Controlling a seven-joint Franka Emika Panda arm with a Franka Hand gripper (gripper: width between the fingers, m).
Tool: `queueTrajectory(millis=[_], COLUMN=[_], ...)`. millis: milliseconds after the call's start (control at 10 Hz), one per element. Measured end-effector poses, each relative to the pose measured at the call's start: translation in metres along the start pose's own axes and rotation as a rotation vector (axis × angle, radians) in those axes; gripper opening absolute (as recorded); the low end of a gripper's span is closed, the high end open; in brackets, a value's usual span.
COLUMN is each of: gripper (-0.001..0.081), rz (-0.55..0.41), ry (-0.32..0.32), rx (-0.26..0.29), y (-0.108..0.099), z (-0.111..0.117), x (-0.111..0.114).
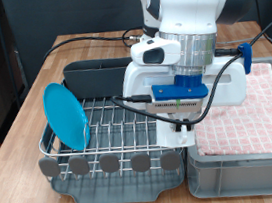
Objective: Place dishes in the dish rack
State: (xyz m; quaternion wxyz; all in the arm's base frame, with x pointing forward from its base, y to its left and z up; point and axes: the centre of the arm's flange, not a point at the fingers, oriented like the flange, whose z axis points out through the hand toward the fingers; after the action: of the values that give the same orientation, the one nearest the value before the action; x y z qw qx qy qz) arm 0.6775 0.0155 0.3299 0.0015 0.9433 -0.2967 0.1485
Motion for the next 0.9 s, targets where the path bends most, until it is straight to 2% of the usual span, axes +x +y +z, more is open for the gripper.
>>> queueTrajectory(millis=[200,600,900], gripper=[0.0072,0.0072,0.0072], rz=[-0.006,-0.006,-0.007], ry=[-0.025,-0.109,-0.125], rx=[0.002,-0.028,-0.04], y=[0.001,-0.001,-0.002], z=[0.012,0.04,0.058], x=[0.007,0.011,0.01])
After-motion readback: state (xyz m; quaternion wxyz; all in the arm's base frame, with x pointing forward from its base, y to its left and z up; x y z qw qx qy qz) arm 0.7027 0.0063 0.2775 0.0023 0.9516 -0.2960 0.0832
